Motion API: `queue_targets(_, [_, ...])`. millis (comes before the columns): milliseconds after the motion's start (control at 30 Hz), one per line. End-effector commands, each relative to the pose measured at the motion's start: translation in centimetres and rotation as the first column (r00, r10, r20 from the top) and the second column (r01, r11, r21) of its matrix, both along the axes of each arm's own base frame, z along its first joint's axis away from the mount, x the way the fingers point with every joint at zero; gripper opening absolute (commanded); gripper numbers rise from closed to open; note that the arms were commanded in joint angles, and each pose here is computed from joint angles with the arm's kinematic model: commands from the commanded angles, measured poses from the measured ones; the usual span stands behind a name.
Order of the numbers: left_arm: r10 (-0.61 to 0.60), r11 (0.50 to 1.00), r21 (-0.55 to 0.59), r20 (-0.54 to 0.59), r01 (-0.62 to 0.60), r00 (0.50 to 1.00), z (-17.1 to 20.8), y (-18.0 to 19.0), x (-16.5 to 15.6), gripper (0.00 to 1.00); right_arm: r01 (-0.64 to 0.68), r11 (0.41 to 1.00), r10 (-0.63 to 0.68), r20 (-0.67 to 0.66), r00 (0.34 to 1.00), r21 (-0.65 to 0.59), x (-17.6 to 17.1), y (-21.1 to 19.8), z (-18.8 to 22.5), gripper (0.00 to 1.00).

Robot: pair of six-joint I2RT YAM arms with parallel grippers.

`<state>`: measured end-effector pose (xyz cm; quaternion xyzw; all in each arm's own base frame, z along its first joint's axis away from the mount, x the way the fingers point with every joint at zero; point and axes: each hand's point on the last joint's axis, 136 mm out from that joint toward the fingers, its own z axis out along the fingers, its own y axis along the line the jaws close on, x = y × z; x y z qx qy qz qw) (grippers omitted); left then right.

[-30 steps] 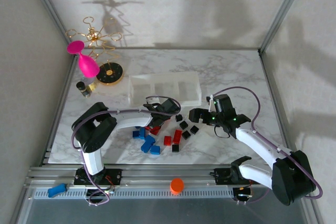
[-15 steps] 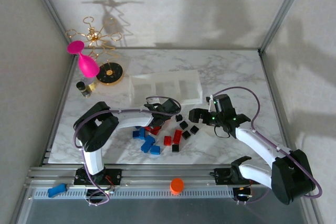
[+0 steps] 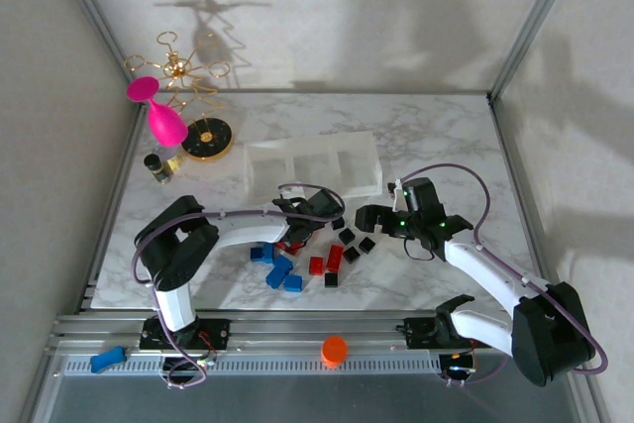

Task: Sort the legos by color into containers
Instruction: Pick up the lego from the center of the table.

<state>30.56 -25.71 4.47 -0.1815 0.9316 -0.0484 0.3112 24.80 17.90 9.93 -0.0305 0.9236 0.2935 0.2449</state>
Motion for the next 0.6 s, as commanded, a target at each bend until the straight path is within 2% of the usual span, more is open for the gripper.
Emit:
queue_targets(0, [0.035,0.998,-0.048,0.043,-0.033,0.998,2.9,-0.5,-0.5,0.14,-0.02,0.999,0.019,0.044,0.999,0.025,0.8,0.5,1.4,0.99])
queue_targets(233, [-0.003,1.0,-0.019,0.106,0.005,0.994,6.7,0.3,-1.0,0.1,-0.079,0.993,0.072,0.087,0.994,0.086,0.8,1.8,2.5,0.99])
queue_targets(400, [0.013,0.998,0.065,0.176,-0.024,0.984,10.1,3.0,0.3,0.08,-0.129,0.978,0.106,0.144,0.984,0.163,0.6,3.7,3.9,0.99])
queue_targets(567, [0.054,0.987,0.137,0.191,-0.081,0.98,11.1,6.3,2.8,0.06,-0.137,0.971,0.101,0.185,0.978,0.197,0.7,5.2,4.8,0.99])
